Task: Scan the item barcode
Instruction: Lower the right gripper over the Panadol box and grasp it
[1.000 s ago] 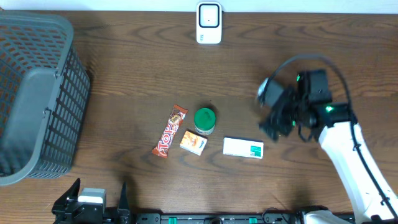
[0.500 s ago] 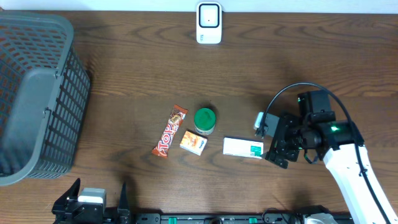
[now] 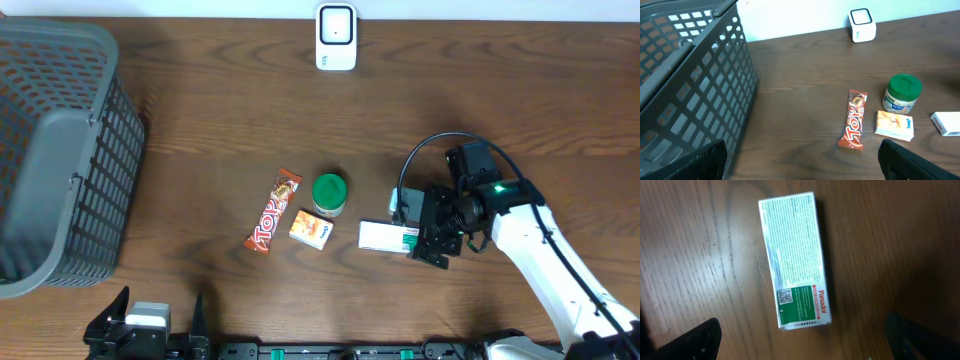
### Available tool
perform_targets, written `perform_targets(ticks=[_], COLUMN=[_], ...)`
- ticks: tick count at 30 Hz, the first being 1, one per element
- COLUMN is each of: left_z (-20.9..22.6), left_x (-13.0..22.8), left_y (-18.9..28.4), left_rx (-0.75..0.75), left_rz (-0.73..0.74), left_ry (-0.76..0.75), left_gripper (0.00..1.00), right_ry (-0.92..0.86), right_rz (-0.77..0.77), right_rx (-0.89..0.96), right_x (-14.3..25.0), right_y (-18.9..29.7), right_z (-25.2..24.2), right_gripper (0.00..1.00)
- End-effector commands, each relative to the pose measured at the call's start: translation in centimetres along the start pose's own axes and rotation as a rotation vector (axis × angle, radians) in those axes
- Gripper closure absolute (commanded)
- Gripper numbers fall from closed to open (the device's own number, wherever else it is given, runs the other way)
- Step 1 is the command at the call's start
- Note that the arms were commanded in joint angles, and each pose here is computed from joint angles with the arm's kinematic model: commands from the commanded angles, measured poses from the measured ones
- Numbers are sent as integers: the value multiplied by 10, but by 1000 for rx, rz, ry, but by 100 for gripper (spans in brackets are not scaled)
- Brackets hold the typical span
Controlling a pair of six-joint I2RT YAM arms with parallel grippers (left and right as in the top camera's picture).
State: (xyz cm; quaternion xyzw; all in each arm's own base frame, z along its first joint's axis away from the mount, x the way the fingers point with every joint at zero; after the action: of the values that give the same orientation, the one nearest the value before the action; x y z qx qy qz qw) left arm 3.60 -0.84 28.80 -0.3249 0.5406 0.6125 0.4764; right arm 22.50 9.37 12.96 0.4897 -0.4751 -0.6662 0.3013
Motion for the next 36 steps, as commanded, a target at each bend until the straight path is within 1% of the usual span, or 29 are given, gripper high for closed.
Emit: perform_targets(ticks=[1, 7, 12, 18, 26, 29, 33, 36], left_z=[1, 1, 1, 1, 1, 1, 1, 1], left_x=[-1, -1, -1, -1, -1, -1, -1, -1], left_y=[2, 2, 2, 2, 2, 2, 2, 2], left_rx=[-10, -10, -10, -10, -10, -10, -10, -10], left_rz=[-6, -6, -6, -6, -6, -6, -6, -6], left_ry=[-4, -4, -4, -4, -4, -4, -4, -4], left_gripper=[4, 4, 4, 3, 4, 4, 4, 4], right_ry=[20, 17, 24, 18, 65, 75, 85, 70], right_rz=[24, 41, 33, 79, 93, 84, 75, 73], right_rx=[-38, -59, -41, -37, -51, -66, -78, -74], right_x=[8, 18, 17, 23, 16, 13, 8, 8], right_y=[-18, -39, -50, -70, -83, -85, -87, -87], right_z=[6, 9, 0, -11, -7, -3, 1, 1], right_gripper=[1, 1, 0, 1, 1, 4, 15, 19])
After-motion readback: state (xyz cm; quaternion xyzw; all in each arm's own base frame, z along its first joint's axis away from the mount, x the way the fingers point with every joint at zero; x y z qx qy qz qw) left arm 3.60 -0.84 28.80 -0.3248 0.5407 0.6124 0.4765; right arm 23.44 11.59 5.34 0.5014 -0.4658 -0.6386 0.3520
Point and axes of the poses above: each gripper's point midway between its finger pads, its own y axis back along the fingers, its own z axis along the line the jaws close on, x = y × z, the point moved 6 cm from there along y, back along the fingers, and after that the axes turned 5 degrees about -y, right-handed, at the moved point
